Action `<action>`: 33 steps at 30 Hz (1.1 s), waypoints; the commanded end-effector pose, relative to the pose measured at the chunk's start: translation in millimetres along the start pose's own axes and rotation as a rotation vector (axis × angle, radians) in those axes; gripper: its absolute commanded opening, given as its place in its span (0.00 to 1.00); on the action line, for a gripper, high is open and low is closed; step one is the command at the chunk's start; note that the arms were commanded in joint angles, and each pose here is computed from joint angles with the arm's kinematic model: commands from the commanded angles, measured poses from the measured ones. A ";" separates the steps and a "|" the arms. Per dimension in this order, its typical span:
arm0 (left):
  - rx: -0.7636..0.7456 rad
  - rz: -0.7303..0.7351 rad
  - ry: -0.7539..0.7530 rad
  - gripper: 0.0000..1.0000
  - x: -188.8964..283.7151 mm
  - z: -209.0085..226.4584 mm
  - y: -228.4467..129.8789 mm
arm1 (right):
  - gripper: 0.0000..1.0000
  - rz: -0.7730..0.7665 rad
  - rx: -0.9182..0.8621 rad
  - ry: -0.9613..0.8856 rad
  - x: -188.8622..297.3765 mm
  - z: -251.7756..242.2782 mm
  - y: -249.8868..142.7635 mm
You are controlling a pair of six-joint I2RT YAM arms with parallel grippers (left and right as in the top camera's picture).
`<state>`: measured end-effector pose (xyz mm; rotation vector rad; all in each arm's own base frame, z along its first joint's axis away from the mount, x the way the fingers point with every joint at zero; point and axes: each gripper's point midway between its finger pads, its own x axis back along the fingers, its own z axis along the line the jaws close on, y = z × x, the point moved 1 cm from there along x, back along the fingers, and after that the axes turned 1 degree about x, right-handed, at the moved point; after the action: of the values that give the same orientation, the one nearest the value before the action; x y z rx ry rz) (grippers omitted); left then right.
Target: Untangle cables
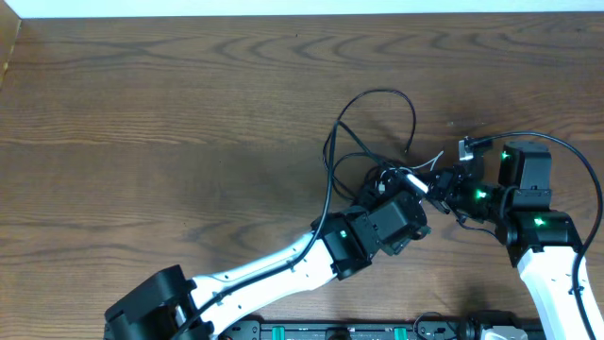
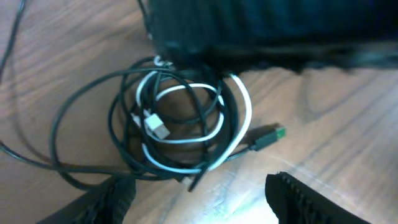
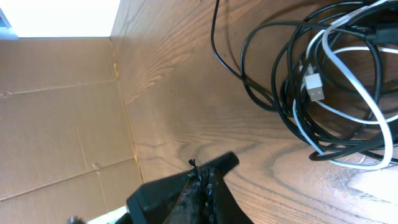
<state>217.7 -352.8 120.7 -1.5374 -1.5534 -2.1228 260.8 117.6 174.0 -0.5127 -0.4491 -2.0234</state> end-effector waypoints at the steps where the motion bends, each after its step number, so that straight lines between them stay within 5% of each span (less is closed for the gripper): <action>1: -0.026 0.007 0.057 0.74 -6.0 9.3 -5.3 | 0.02 -0.035 -0.003 -0.018 4.7 2.4 6.6; 15: -0.032 0.024 0.061 0.74 -29.7 5.6 -13.5 | 0.26 -0.400 -0.114 -0.392 65.3 -78.7 70.3; 26: -0.028 -0.025 0.036 0.74 -48.7 -7.7 -8.4 | 0.29 -0.389 -0.183 -0.576 105.0 -120.4 57.0; 33: -0.029 -0.024 0.036 0.65 -64.2 -10.4 -13.8 | 0.29 -0.356 -0.187 -0.600 105.0 -124.6 48.7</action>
<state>233.8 -386.8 80.9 -1.5062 -1.6057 -2.1592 233.9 -39.2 122.4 -1.2524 -0.6898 -2.2438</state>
